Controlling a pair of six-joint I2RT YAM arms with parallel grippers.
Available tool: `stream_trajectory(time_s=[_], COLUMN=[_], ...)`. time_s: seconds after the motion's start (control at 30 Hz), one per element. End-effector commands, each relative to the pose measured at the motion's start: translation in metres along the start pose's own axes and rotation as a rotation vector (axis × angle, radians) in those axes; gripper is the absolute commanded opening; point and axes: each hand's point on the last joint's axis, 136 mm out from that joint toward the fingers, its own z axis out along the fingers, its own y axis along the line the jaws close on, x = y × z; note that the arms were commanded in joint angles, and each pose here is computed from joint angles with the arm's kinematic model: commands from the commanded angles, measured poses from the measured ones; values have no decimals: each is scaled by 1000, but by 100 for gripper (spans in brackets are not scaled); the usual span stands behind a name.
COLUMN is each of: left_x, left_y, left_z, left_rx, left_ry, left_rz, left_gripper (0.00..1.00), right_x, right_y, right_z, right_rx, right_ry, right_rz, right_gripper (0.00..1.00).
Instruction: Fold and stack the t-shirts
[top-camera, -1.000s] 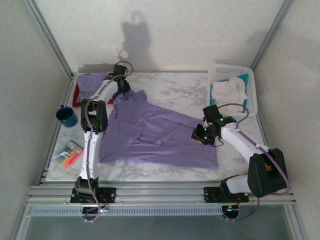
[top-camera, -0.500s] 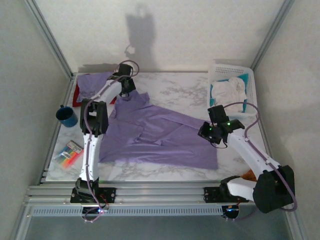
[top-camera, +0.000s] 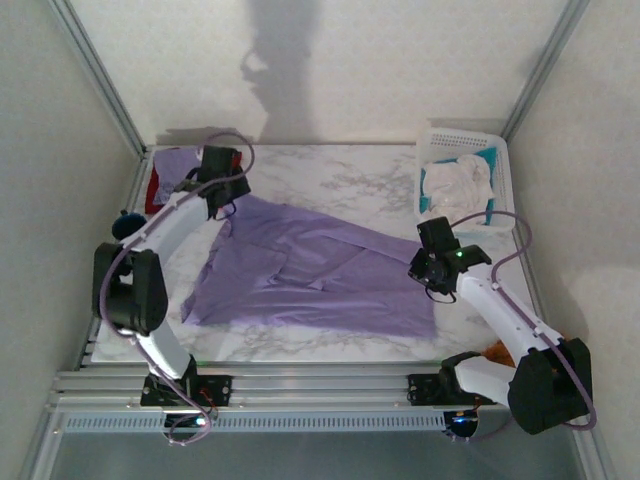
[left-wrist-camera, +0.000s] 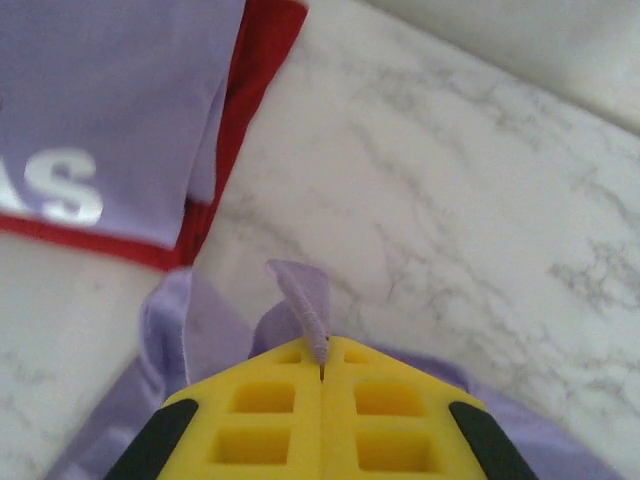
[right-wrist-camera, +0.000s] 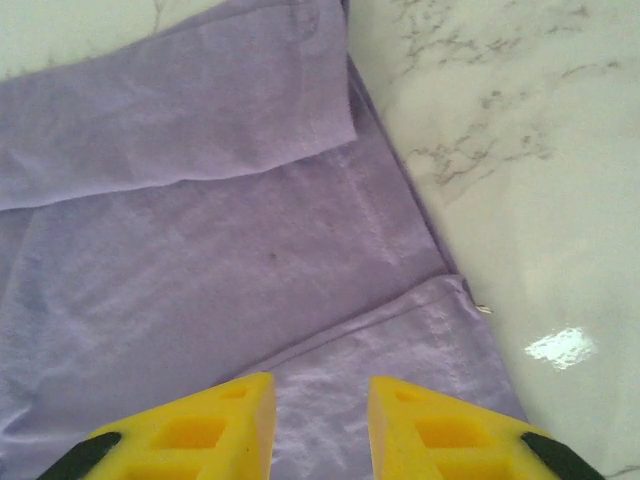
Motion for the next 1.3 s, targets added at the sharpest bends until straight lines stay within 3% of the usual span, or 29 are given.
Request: stream_trajectory(time_s=[0.0, 0.17, 0.27, 0.47, 0.63, 0.73, 1.27], left_x=[28, 56, 63, 95, 120, 125, 118], left_y=[12, 45, 51, 69, 76, 80, 74], left_z=[-10, -29, -40, -46, -41, -41, -34], left_rx=[16, -55, -64, -79, -71, -79, -71], left_ry=[36, 60, 70, 122, 169, 174, 176], left_rz=[-45, -40, -53, -72, -94, -96, -84], left_gripper=[0, 0, 0, 0, 0, 0, 0], right_x=[-3, -11, -23, -48, -70, -79, -100], right_y=[-16, -20, -10, -12, -8, -7, -5], right_z=[-4, 5, 11, 25, 36, 46, 89], right_rx=[57, 93, 69, 165, 109, 61, -49], right_ry=[-29, -15, -41, -83, -198, -237, -165], right_rz=[21, -6, -79, -160, -123, -94, -2], right_gripper=[32, 30, 28, 29, 30, 32, 32])
